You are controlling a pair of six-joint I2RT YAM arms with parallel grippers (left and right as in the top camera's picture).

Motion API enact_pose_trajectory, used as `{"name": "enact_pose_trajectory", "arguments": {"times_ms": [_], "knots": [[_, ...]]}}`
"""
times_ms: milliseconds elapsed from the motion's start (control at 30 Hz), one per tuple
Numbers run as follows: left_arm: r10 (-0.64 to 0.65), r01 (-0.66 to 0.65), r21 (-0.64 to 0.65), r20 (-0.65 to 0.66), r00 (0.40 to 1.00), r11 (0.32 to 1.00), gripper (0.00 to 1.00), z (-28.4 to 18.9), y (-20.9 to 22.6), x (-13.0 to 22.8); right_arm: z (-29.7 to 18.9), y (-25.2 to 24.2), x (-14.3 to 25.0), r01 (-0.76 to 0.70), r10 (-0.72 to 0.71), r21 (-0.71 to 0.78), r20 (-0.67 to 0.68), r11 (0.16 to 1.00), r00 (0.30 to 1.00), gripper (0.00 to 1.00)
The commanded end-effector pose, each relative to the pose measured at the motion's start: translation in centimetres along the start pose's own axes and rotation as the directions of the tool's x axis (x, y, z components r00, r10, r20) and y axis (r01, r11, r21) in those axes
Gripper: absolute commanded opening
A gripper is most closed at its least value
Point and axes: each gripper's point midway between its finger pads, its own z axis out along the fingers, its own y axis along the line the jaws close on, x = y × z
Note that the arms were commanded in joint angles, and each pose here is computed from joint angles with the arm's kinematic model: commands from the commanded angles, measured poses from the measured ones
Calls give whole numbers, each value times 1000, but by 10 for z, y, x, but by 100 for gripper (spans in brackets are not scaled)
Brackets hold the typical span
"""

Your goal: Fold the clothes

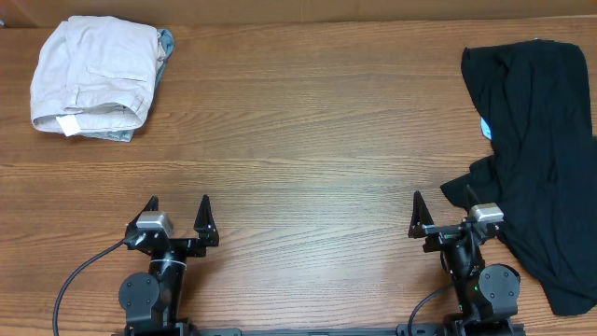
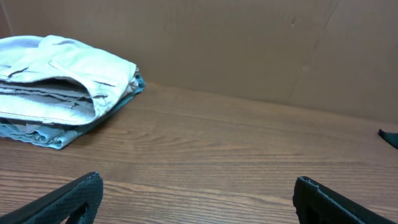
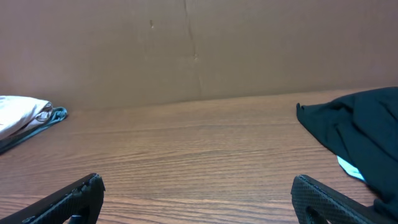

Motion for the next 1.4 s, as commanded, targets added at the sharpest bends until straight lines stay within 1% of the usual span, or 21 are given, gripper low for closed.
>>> {"name": "enact_pose_trajectory", "arguments": {"times_ms": [0,333,467,600,733,933,1033,1100,1267,1367], "knots": [[-8,8,-12,10,1000,1000,100,0,2,-1,0,0,-1,1,-1,1,12,1000,1000,100],[-8,9,-16,10,1000,1000,100,0,2,-1,0,-1,-1,1,-1,7,13,1000,1000,100],[-9,9,8,7,1000,1000,100,0,-2,-1,0,0,-4,-3,2,3,24,1000,1000,100],[-2,2,18,45,999,1000,100,-1,-4,-10,-1,3,-20,1,-1,-7,85,1000,996,100],[7,-10,37,92,996,999,100,-3,-10,-28,-5,6,-40,8,-6,-14,137,1000,991,100],[30,-35,41,119,992,999,100,-10,-17,-55,-16,12,-78,14,-8,-25,209,1000,978,100],[46,-52,63,97,994,997,100,-11,-25,-68,-22,16,-99,16,-9,-31,218,999,976,100],[39,-42,64,55,998,997,100,-8,-27,-73,-22,20,-111,20,-12,-40,197,999,980,100],[19,-9,98,-96,995,995,100,9,-37,-86,-10,25,-137,29,-27,-29,86,999,996,100],[37,-10,147,-184,982,989,100,24,-48,-97,1,28,-155,29,-29,-29,2,999,1000,100]]}}
